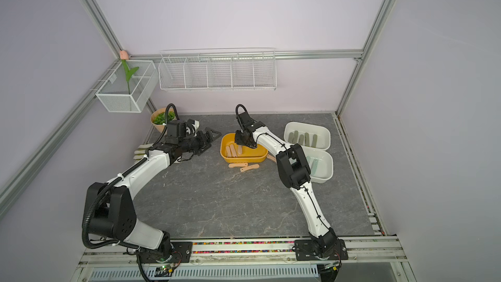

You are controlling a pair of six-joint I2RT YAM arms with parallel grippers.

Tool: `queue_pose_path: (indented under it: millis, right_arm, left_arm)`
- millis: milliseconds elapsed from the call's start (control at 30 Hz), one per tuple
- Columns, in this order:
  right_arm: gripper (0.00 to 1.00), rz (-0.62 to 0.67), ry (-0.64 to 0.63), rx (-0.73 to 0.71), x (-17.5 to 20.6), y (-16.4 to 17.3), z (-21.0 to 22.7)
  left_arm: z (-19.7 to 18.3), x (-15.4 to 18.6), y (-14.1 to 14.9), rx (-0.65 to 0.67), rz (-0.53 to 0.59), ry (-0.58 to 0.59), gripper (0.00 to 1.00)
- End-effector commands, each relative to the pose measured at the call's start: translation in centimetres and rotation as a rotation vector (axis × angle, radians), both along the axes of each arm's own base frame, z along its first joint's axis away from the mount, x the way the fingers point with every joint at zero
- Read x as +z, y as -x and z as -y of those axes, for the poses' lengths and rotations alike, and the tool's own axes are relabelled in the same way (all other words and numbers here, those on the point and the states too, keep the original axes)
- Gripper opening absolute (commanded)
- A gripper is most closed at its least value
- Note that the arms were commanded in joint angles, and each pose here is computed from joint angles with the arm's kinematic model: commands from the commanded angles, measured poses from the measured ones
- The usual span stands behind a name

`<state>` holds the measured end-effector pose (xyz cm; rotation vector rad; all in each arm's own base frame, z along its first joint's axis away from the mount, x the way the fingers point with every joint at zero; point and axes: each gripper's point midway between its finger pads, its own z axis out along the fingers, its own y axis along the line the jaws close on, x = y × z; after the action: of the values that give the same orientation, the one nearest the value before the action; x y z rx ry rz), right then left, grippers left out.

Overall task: Place the fruit knives into the storage box by color
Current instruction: Place the fruit knife in the storage box.

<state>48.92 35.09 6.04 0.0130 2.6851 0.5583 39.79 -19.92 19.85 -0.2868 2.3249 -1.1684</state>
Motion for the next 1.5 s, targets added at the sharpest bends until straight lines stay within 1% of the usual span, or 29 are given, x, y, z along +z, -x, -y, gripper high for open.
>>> queue_pose_path:
  millis: [0,300,1100,1200,1467]
  right_arm:
    - [0.27,0.009,0.005,-0.015,-0.2,-0.6,0.1]
    - [0.27,-0.024,0.007,-0.01,-1.8,-0.2,0.1]
    - [0.28,-0.071,0.02,0.004,-3.9,1.3,0.2]
    - [0.29,-0.074,0.021,0.004,-4.0,1.4,0.3]
    - [0.37,-0.081,0.024,-0.001,-3.9,1.6,0.6]
  left_arm:
    - [0.6,1.4,-0.8,-0.019,0.052,0.014,0.99]
    - [0.6,1.4,-0.9,-0.016,0.05,0.017,0.99]
    - [1.0,1.8,-0.7,-0.012,0.056,0.026,0.99]
    - [1.1,1.8,-0.6,-0.015,0.059,0.026,0.99]
    - [1.3,2.0,-0.4,-0.016,0.063,0.023,0.99]
